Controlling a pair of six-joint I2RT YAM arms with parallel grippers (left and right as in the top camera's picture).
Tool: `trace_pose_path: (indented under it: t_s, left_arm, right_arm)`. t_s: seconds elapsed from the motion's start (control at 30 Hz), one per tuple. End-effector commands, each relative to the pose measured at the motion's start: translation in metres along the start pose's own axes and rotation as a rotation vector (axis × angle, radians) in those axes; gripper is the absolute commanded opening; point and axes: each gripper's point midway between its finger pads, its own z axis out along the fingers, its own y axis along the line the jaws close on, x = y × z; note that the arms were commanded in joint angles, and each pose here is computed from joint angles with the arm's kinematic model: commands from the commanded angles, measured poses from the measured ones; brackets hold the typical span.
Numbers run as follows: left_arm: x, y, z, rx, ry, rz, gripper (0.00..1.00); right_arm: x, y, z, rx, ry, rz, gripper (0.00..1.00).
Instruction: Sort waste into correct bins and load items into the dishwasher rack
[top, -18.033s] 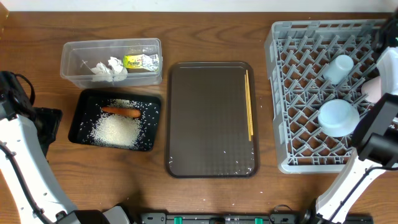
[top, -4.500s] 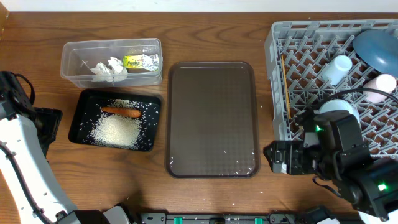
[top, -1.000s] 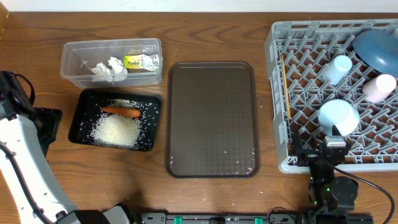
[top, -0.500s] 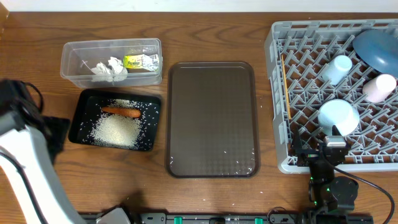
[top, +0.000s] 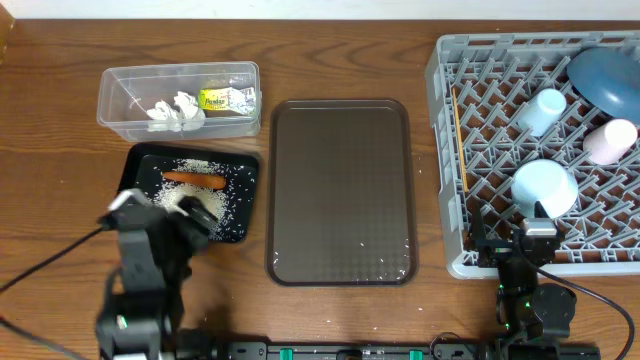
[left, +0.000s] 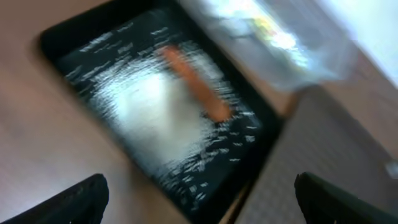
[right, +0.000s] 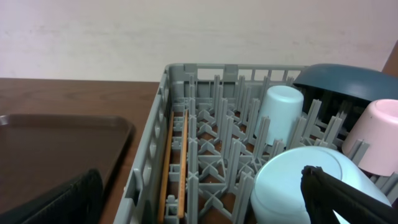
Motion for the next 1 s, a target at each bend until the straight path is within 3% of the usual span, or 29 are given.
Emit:
trace_pose_path:
  t_s: [0.0,0.13,0.3,0.97]
  left_arm:
    - [0.013,-0.004,0.000,0.083,-0.058,0.229,0.98]
    - [0.019,-0.005,0.006,0.156,-0.135,0.292,0.98]
    - [0.033,-0.029,0.015,0.332,-0.196,0.478,0.98]
    - [0.030,-0.024,0.027,0.388,-0.456,0.449,0.98]
  right_arm:
    - [0.001,-0.001,0.000,0.008,-0.002,0.017,0.99]
    - [0.001,-0.001,0.000,0.008,-0.002,0.017,0.99]
    - [0.001,-0.001,0.000,0.008,-0.002,0.017,0.99]
    - [0.001,-0.001,0.000,0.008,-0.002,0.017,0.99]
